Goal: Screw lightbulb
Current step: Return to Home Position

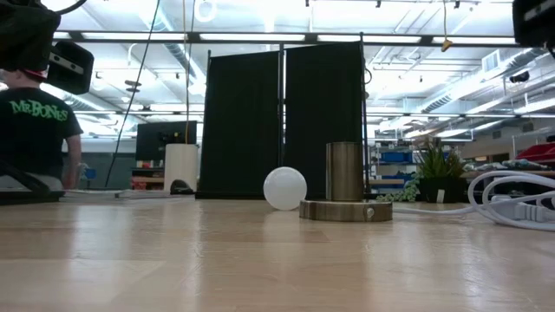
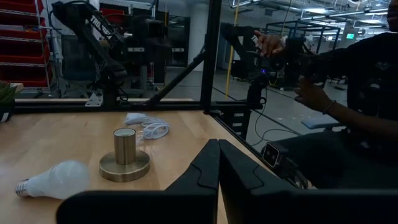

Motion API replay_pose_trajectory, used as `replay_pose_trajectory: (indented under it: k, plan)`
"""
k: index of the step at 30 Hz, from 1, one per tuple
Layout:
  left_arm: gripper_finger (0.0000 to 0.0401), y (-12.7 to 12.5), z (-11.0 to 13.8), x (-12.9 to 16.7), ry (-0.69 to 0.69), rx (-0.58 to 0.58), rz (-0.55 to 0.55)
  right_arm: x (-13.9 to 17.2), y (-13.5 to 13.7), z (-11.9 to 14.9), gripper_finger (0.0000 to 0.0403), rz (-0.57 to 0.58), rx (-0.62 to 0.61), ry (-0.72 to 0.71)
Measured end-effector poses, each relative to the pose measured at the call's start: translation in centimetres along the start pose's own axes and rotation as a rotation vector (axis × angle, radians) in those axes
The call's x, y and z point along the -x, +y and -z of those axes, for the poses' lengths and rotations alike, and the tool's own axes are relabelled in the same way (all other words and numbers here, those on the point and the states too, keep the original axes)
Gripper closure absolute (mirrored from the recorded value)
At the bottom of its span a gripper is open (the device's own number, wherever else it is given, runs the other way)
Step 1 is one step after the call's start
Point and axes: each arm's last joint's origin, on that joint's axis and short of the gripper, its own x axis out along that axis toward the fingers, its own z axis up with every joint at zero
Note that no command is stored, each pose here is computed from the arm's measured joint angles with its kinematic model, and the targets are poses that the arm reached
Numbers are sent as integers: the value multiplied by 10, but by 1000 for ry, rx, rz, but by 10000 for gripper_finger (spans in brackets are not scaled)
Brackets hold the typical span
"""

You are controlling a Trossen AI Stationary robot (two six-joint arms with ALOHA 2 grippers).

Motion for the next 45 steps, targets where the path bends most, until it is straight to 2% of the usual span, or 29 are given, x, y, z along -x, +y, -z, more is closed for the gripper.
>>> replay_pose_trajectory:
  k: [8,14,21,34,40,45]
  plan:
    - [389,0,0,0,0,0,0,14,-16,-7,376,9,-11,-89]
    - [389,0,0,0,0,0,0,21,-39,-4,378,89,-116,-163]
    - [389,0,0,0,0,0,0,23,-56,-5,378,74,-87,-222]
    - [389,0,0,0,0,0,0,30,-86,-10,378,313,-15,-267]
    - [389,0,0,0,0,0,0,34,-100,0,380,433,14,-176]
    - [389,0,0,0,0,0,0,39,-107,5,376,476,5,-141]
